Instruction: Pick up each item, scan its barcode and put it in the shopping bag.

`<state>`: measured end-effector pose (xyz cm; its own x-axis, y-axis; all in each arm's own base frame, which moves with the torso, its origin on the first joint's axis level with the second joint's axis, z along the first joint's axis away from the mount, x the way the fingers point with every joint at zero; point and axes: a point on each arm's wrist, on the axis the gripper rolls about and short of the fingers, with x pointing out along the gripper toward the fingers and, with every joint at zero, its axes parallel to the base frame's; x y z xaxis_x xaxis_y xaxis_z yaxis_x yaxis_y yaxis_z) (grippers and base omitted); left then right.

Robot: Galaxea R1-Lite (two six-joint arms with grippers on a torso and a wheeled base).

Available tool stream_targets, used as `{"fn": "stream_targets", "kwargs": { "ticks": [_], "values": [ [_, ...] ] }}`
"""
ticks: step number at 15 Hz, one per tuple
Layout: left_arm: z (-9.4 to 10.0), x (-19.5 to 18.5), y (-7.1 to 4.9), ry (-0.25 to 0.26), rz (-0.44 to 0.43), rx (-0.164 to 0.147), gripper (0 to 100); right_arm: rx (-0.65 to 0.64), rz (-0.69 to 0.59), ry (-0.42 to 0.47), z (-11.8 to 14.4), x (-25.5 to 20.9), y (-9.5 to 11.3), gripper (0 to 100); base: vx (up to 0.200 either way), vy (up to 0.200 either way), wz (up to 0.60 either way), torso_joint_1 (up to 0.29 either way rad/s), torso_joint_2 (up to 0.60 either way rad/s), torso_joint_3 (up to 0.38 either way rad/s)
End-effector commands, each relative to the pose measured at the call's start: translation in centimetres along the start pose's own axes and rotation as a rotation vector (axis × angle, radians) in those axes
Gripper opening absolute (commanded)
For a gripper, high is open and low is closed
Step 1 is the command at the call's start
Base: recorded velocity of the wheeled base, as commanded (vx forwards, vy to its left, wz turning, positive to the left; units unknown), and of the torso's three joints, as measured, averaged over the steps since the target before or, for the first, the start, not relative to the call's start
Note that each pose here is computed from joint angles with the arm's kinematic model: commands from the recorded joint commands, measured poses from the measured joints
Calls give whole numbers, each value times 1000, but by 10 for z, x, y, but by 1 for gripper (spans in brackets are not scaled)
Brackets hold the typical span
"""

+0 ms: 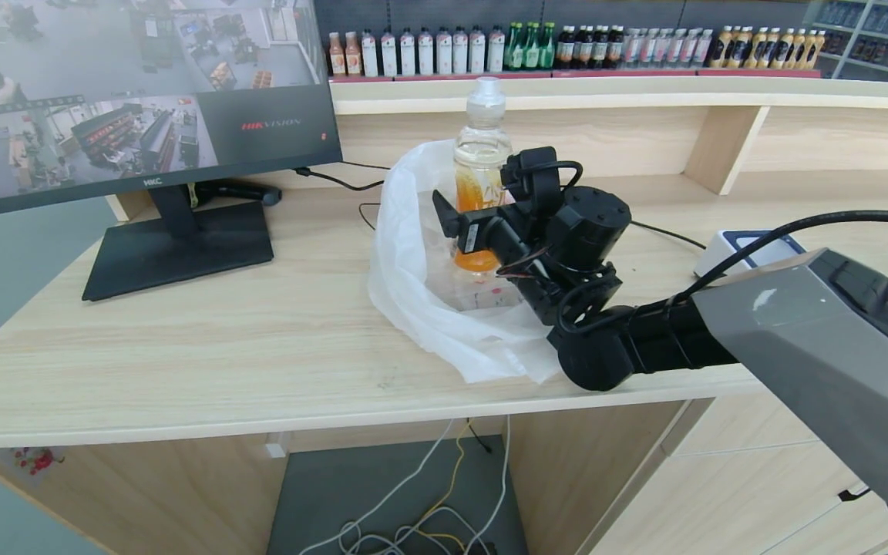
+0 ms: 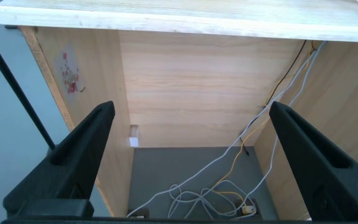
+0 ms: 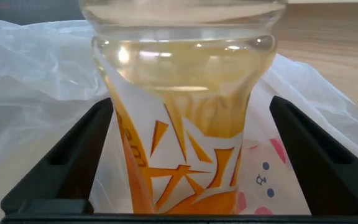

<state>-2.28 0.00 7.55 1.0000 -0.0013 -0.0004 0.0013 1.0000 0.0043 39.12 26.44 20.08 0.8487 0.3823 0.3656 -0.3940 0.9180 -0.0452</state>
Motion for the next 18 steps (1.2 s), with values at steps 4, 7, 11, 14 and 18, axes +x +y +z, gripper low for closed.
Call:
{"fn": "stream_targets", "kwargs": {
  "ticks": [4, 7, 11, 14, 18],
  "values": [
    [0, 0, 0, 0, 1, 0, 100, 5, 0, -22, 8, -1, 1, 100, 0, 0, 0, 0, 0, 0],
    [0, 0, 0, 0, 1, 0, 100, -5, -2, -40, 17, -7, -1, 100, 0, 0, 0, 0, 0, 0],
    [0, 0, 0, 0, 0, 0, 100, -18, 6, -39, 34, -33, -4, 100, 0, 0, 0, 0, 0, 0],
    [0, 0, 0, 0, 1, 0, 100, -19, 18, -33, 43, -57, -4, 100, 0, 0, 0, 0, 0, 0],
    [0, 0, 0, 0, 0, 2, 100, -13, 45, -44, 47, -95, 2, 100, 0, 0, 0, 0, 0, 0]
  ]
}}
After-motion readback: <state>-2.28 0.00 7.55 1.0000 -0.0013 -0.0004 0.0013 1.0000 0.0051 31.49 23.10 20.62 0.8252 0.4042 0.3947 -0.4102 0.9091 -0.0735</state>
